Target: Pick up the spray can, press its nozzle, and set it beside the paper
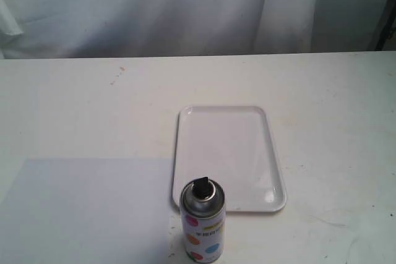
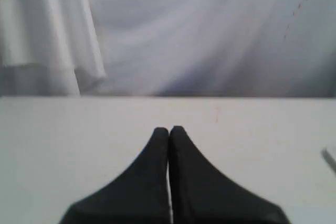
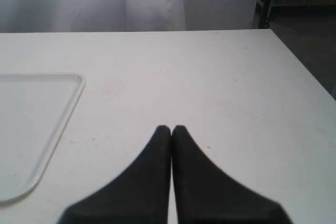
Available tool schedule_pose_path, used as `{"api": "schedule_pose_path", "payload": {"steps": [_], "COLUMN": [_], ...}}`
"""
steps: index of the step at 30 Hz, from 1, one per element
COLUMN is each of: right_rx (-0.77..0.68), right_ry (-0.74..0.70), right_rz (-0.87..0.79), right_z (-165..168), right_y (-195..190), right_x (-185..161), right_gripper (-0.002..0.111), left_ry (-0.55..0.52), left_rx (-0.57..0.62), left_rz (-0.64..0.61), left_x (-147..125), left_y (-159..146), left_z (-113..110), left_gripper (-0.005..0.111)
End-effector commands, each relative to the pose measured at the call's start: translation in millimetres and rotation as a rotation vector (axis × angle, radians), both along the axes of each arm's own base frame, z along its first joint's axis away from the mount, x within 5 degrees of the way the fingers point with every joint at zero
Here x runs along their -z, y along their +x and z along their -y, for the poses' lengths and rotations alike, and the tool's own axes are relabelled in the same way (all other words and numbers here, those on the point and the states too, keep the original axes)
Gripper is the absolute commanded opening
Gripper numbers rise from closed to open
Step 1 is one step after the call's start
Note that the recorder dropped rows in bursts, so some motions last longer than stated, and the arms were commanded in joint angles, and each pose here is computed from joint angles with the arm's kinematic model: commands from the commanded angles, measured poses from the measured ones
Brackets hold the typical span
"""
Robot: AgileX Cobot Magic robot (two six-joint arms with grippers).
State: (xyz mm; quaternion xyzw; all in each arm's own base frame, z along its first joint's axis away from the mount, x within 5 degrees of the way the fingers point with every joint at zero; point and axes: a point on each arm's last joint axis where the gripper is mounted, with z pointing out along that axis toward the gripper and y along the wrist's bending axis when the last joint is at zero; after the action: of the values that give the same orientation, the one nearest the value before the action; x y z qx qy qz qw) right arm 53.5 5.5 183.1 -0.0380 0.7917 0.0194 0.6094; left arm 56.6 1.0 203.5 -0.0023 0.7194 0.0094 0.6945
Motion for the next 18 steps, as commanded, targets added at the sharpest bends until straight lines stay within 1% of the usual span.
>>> {"api": "schedule_pose_path", "payload": {"steps": [1, 3, 8, 10, 12, 13, 14, 16, 18], "right_rx": [0.006, 0.006, 0.006, 0.006, 0.006, 0.006, 0.006, 0.006, 0.006], "right_ry": [-0.004, -0.004, -0.004, -0.004, -0.004, -0.004, -0.004, -0.004, -0.004], "right_rz": [0.003, 0.003, 0.003, 0.003, 0.003, 0.003, 0.003, 0.003, 0.003], "right_z": [0.4, 0.4, 0.4, 0.4, 0.4, 0.4, 0.4, 0.4, 0.4], "right_y": [-0.2, -0.2, -0.2, -0.2, -0.2, -0.2, -0.2, -0.2, -0.2], "right_x": [1.0, 1.0, 1.0, 1.0, 1.0, 1.0, 1.0, 1.0, 1.0], "right_gripper": [0.000, 0.000, 0.000, 0.000, 0.000, 0.000, 0.000, 0.000, 0.000], "left_ry": [-0.010, -0.009, -0.008, -0.045, -0.119, -0.152, -0.160, -0.160, -0.160], "left_rx": [-0.003, -0.003, -0.004, 0.001, 0.008, 0.008, 0.010, 0.013, 0.017], "left_rz": [0.258, 0.331, 0.369, 0.397, 0.397, 0.374, 0.358, 0.367, 0.386], "left_x": [-21.9, -28.3, -31.6, -34.0, -33.8, -31.7, -36.1, -47.6, -64.9], "left_y": [-2.4, -4.0, -5.1, -6.0, -5.9, -5.2, -5.8, -8.5, -13.4], "left_z": [-0.3, -0.3, -0.3, -0.5, -1.0, -1.2, -1.1, -0.8, -0.5], "left_gripper": [0.000, 0.000, 0.000, 0.000, 0.000, 0.000, 0.000, 0.000, 0.000]}}
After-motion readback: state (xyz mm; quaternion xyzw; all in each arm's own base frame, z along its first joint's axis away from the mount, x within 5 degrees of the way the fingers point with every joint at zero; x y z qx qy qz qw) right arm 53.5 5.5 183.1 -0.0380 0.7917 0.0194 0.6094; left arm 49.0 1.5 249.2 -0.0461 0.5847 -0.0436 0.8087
